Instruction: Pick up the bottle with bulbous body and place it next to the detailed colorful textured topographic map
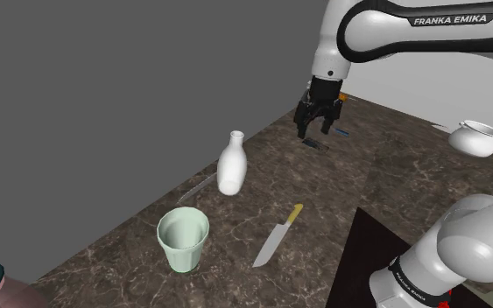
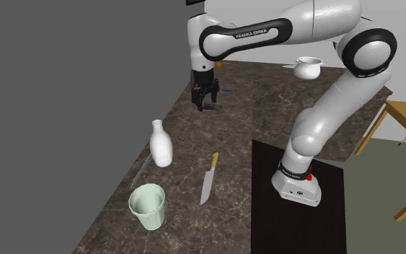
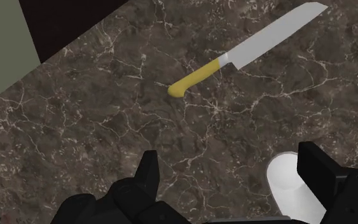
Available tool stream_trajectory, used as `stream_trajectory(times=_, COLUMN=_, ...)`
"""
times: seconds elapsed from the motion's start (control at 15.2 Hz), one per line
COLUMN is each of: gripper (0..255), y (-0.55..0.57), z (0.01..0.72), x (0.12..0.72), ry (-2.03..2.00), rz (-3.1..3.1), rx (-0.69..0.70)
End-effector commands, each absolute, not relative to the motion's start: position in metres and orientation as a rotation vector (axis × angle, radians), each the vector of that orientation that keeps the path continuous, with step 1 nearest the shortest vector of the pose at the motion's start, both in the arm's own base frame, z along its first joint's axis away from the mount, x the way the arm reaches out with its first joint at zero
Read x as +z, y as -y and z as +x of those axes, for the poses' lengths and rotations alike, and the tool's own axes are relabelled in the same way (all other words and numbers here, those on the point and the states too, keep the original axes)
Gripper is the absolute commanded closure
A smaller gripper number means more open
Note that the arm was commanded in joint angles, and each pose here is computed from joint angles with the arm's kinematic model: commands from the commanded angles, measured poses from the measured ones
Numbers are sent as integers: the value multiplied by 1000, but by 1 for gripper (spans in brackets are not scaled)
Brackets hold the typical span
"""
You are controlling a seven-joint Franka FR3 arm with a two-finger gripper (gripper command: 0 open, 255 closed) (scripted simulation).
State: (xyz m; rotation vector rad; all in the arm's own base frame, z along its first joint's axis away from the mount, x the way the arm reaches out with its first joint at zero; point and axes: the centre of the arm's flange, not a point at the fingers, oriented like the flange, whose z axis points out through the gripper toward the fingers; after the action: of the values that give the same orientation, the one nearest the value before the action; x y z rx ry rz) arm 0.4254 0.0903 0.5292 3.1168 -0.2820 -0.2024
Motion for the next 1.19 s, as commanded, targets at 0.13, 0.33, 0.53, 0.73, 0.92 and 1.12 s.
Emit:
stream_trajectory(times=0.13, gripper=0, y=-119, z=470, x=516, ry=294, rz=3115, rx=-208)
stream_trajectory(times=0.33, gripper=0, y=-138, z=504, x=505, ry=302, rz=3113, rx=-213)
stream_trajectory(times=0.53, gripper=0, y=-156, z=538, x=495, ry=310, rz=3111, rx=-217)
stream_trajectory(times=0.73, gripper=0, y=-175, z=572, x=484, ry=318, rz=3110, rx=-222)
stream_trajectory(times=0.92, gripper=0, y=-193, z=606, x=474, ry=326, rz=3108, rx=-226)
stream_trajectory(times=1.12, gripper=0, y=-211, z=640, x=463, ry=334, rz=3106, rx=-230)
